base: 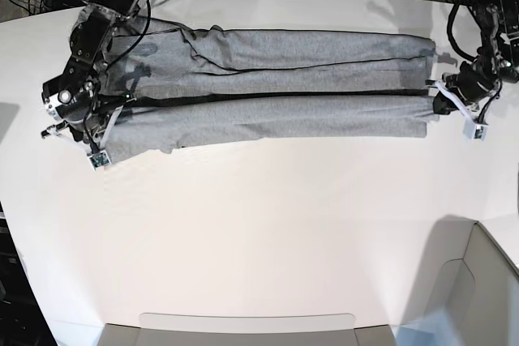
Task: Fold the T-shirt properly
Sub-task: 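Lift the hem with both grippers and fold it onto the collar edge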
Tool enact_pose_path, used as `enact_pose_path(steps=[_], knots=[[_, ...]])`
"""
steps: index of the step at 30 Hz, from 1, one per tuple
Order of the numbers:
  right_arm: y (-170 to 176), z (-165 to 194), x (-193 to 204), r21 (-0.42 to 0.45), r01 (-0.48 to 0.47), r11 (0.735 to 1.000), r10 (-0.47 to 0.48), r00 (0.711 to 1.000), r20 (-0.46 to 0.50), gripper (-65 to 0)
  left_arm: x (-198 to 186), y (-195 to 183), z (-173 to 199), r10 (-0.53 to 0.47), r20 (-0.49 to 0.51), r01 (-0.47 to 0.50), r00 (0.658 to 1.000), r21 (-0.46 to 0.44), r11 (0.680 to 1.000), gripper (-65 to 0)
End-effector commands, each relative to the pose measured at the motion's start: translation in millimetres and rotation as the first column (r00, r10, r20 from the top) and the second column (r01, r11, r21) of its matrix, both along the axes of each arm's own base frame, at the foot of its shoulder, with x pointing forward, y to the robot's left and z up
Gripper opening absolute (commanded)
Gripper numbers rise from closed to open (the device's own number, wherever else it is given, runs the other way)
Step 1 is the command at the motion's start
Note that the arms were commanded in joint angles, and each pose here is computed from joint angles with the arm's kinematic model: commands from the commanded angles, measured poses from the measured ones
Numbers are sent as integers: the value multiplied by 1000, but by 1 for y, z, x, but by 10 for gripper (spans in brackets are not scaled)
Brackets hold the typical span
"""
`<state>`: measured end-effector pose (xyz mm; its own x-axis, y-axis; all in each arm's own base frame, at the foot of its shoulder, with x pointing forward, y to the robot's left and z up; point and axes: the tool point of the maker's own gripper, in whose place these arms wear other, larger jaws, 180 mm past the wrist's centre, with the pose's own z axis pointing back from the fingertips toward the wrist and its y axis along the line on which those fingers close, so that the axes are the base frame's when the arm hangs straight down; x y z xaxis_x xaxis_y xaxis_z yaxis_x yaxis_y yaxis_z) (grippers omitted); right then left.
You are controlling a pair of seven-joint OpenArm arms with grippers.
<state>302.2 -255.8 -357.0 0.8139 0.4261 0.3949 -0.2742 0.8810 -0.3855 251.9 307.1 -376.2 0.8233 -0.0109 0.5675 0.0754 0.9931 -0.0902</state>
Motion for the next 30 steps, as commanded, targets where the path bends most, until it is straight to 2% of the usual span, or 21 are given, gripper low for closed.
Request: enact_pose_path(steps=[1, 4, 11, 16, 23, 30], knots=[[-10, 16, 4, -44, 11, 999, -10, 1000, 19, -650, 6, 7, 13, -4, 39, 3, 999, 22, 1000, -650], [-18, 24, -5, -86, 43, 995, -44, 999, -6, -650, -2, 8, 9, 0, 21, 0, 1000, 24, 1000, -650], [-19, 35, -20, -125, 46, 991, -45, 999, 12, -650, -28, 30, 6, 89, 7, -89, 996, 21, 996, -650], [-19, 31, -39, -146, 38, 989, -40, 999, -9, -650, -39, 28, 1, 82, -19, -82, 996, 28, 996, -650], [-18, 23, -66, -162, 38, 986, -47, 998, -51, -650, -45, 14, 16, 21, 8, -22, 1000, 55, 998, -650], [-12, 6, -88, -145, 29, 989, -46, 992, -115, -650, -58, 8, 3, 31, -33, -30, 999, 34, 999, -650]])
